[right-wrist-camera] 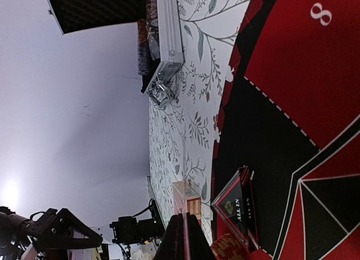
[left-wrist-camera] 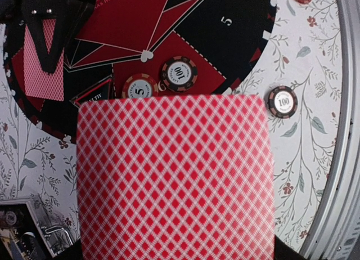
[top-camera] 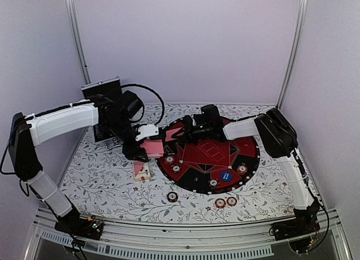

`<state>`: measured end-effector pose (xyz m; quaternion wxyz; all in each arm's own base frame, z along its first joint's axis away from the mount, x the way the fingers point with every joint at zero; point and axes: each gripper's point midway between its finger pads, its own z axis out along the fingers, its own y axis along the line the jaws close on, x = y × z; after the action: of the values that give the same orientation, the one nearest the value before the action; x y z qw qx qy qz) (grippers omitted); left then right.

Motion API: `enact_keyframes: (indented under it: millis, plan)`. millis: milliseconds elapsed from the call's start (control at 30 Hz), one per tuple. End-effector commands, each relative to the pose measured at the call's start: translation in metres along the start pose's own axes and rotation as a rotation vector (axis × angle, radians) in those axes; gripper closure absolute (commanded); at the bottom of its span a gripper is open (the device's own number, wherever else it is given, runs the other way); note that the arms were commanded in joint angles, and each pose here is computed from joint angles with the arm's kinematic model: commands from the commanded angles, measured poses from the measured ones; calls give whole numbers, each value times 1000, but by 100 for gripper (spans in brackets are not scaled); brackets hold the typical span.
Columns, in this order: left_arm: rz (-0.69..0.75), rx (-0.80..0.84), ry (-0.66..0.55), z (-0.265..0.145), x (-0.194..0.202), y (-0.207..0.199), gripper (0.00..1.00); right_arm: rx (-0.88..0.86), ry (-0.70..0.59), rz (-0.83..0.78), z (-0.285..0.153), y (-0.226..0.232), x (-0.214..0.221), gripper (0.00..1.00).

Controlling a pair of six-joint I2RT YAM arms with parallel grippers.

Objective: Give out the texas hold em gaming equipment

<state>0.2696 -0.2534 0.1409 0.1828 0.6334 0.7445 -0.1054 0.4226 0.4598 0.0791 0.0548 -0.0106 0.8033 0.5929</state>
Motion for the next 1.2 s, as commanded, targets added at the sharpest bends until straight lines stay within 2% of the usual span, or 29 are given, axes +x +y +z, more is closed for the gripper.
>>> enact_keyframes:
  millis: [0,533,600,733,833,933,1167]
  plan:
    - [-11,-9,-43,-14,-5,0,100,75,-21,17,8,-28,-12,95]
    - [-22,-5,-38,-12,-3,-2,100,133,-83,37,23,-57,-34,93]
    - [-22,-5,-36,-11,-3,-2,100,138,-76,44,23,-59,-32,85]
    - [-20,-3,-37,-11,-3,-2,100,173,-70,51,19,-67,-23,63]
    - [-21,2,-38,-9,-4,-2,100,194,-73,52,12,-70,-16,51]
    - [-21,4,-41,-9,-5,-1,100,220,-85,51,2,-68,-10,44]
    - [-18,2,-43,-10,-6,-1,100,357,-144,2,-29,-62,-7,36]
